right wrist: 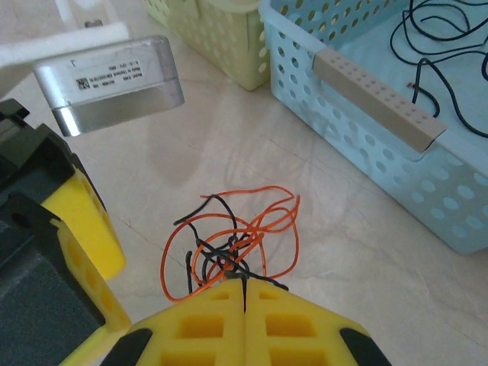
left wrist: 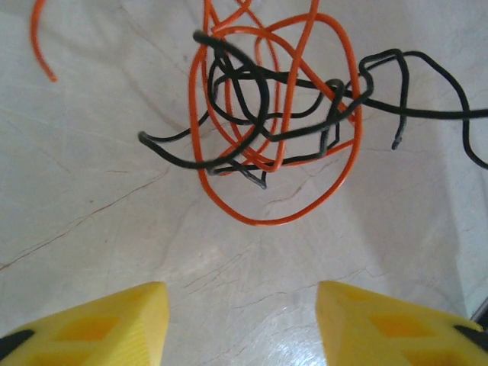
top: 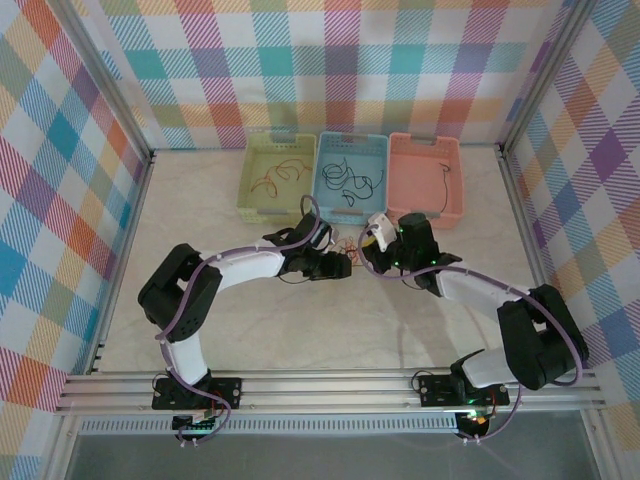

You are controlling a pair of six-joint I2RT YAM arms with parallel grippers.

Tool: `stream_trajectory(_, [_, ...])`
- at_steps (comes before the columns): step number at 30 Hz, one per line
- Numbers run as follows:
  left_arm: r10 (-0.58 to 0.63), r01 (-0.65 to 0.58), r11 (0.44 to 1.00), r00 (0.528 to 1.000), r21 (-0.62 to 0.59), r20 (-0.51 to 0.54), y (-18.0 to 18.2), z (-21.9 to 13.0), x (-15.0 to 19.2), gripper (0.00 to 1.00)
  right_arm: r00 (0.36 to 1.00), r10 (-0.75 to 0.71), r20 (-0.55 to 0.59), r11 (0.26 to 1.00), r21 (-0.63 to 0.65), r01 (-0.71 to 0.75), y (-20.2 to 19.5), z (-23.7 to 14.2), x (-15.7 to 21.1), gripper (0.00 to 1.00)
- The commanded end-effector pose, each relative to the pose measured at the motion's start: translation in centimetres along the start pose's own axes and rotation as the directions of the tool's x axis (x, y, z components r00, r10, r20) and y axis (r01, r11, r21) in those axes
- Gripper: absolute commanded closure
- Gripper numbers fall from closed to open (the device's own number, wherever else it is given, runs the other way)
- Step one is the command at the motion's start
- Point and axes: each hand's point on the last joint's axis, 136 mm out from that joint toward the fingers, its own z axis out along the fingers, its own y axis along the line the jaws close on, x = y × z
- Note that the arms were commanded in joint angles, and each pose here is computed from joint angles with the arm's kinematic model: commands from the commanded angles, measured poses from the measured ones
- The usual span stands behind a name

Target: Untangle the cables

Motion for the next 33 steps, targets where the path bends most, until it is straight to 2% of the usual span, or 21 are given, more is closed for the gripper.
stream_trajectory(1, [0.015,-0.015,0.998,1.0,0.065,0.001,-1.3,0.1,-0.1,0.57,0.994,0.007,0.106,1.0,-0.009,-0.006,0.4,-0.5,-1.9,1.0])
stream_trajectory(9, [0.04,-0.046,0.996,0.995,0.073,0.089,-1.0,-2.1,0.2,0.76,0.987,0.027,0.159,1.0,0.009,-0.028,0.1,-0.4,-1.9,1.0])
stream_trajectory(17, [0.017,-0.025,0.999,0.988,0.045,0.156,-0.1,-3.7,-0.3,1.0,0.985,0.023,0.17,0.999,0.032,-0.029,-0.1,-0.6,-2.0,1.0])
stream_trajectory(26, [-0.006,0.013,1.0,0.959,-0.023,0.285,2.5,-8.0,-1.1,1.0,0.985,0.03,0.17,0.999,0.039,-0.038,-0.3,-0.6,-2.0,1.0])
stream_trajectory(33, [-0.037,0.066,0.995,0.938,-0.072,0.345,4.4,-9.8,-1.6,1.0,0.987,0.034,0.159,0.998,0.054,-0.043,-0.6,-0.5,-1.8,1.0])
